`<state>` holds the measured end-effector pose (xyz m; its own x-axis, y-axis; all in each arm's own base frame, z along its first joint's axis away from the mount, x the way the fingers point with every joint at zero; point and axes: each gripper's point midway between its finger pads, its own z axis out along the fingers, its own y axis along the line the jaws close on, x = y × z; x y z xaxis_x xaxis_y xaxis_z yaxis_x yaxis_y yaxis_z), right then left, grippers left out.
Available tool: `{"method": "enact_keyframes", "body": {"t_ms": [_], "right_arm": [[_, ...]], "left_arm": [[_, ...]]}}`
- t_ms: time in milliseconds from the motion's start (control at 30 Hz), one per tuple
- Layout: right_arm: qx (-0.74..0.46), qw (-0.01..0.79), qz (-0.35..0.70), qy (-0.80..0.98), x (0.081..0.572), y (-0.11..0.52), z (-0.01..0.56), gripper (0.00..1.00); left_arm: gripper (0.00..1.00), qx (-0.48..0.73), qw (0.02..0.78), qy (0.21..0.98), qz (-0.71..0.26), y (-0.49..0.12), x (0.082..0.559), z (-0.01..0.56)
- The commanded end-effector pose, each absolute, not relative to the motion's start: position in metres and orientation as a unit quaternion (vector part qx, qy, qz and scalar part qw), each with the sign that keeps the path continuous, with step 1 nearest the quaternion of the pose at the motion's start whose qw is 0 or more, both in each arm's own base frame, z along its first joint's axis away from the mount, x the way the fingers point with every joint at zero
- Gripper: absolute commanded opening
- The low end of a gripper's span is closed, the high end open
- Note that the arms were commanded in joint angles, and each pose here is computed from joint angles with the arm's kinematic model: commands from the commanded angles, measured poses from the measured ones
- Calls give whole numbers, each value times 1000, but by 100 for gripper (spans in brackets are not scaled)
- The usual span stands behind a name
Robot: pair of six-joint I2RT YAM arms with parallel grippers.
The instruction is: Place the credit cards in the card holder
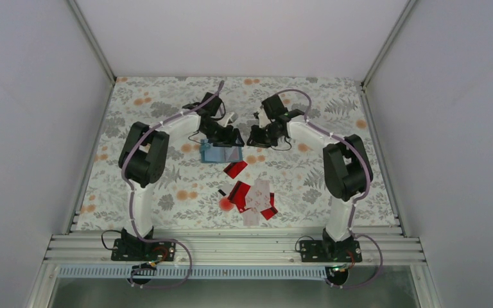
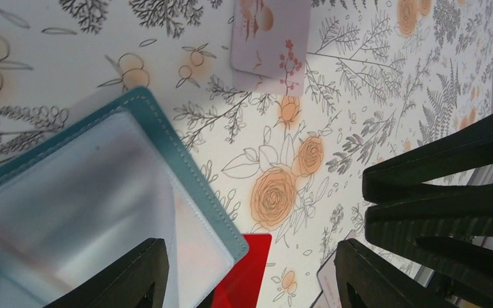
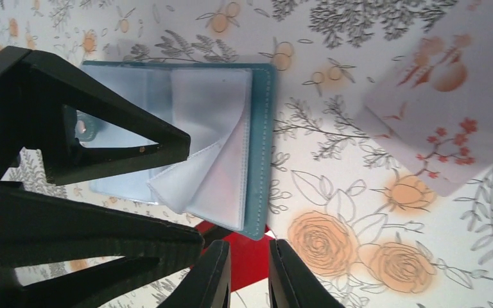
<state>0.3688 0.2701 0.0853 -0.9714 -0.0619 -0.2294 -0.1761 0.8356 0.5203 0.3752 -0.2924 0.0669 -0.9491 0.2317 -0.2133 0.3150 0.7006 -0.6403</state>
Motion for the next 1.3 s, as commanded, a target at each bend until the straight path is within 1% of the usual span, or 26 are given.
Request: {"method": "enact_keyframes", "body": {"t_ms": [0, 67, 233, 333, 500, 533, 600, 667, 700, 800, 900, 1000, 1100, 1200, 1267], "right_arm": [[-53, 122, 261, 956, 374, 252, 93, 17], [-49, 127, 254, 958, 378, 246, 94, 18], [-39, 132, 227, 964, 383, 233, 93, 25], [-26, 134, 208, 969, 382, 225, 91, 28], [-8, 139, 193, 971, 375, 215, 95, 32], [-7, 138, 191, 972, 372, 213, 96, 35], [-4, 128, 181, 975, 362, 207, 94, 41], [-4, 119, 172, 978, 350, 201, 92, 44], [-7, 114, 170, 979, 343, 200, 91, 45], [-15, 105, 170, 980, 322, 198, 94, 53], [-27, 91, 166, 981, 300, 199, 94, 61], [-41, 69, 158, 984, 276, 203, 88, 69], [-52, 51, 153, 986, 256, 212, 84, 74], [-55, 37, 138, 988, 239, 221, 78, 82], [-55, 28, 121, 991, 230, 224, 74, 84]], "left_arm": [[66, 160, 58, 915, -365, -306, 380, 75], [66, 161, 57, 913, -370, -311, 381, 79], [66, 158, 50, 897, -410, -325, 381, 94], [66, 160, 61, 892, -419, -330, 386, 107], [66, 171, 106, 905, -375, -324, 401, 124], [66, 174, 117, 908, -364, -321, 404, 129], [66, 182, 140, 913, -337, -315, 407, 138], [66, 185, 163, 919, -308, -305, 407, 147], [66, 184, 177, 922, -291, -298, 406, 154], [67, 163, 211, 938, -220, -266, 403, 159], [66, 151, 218, 948, -176, -240, 388, 157], [66, 144, 224, 950, -161, -224, 371, 157], [66, 140, 241, 946, -164, -216, 359, 164], [66, 133, 251, 945, -163, -209, 348, 165], [66, 128, 255, 944, -165, -205, 342, 167]]}}
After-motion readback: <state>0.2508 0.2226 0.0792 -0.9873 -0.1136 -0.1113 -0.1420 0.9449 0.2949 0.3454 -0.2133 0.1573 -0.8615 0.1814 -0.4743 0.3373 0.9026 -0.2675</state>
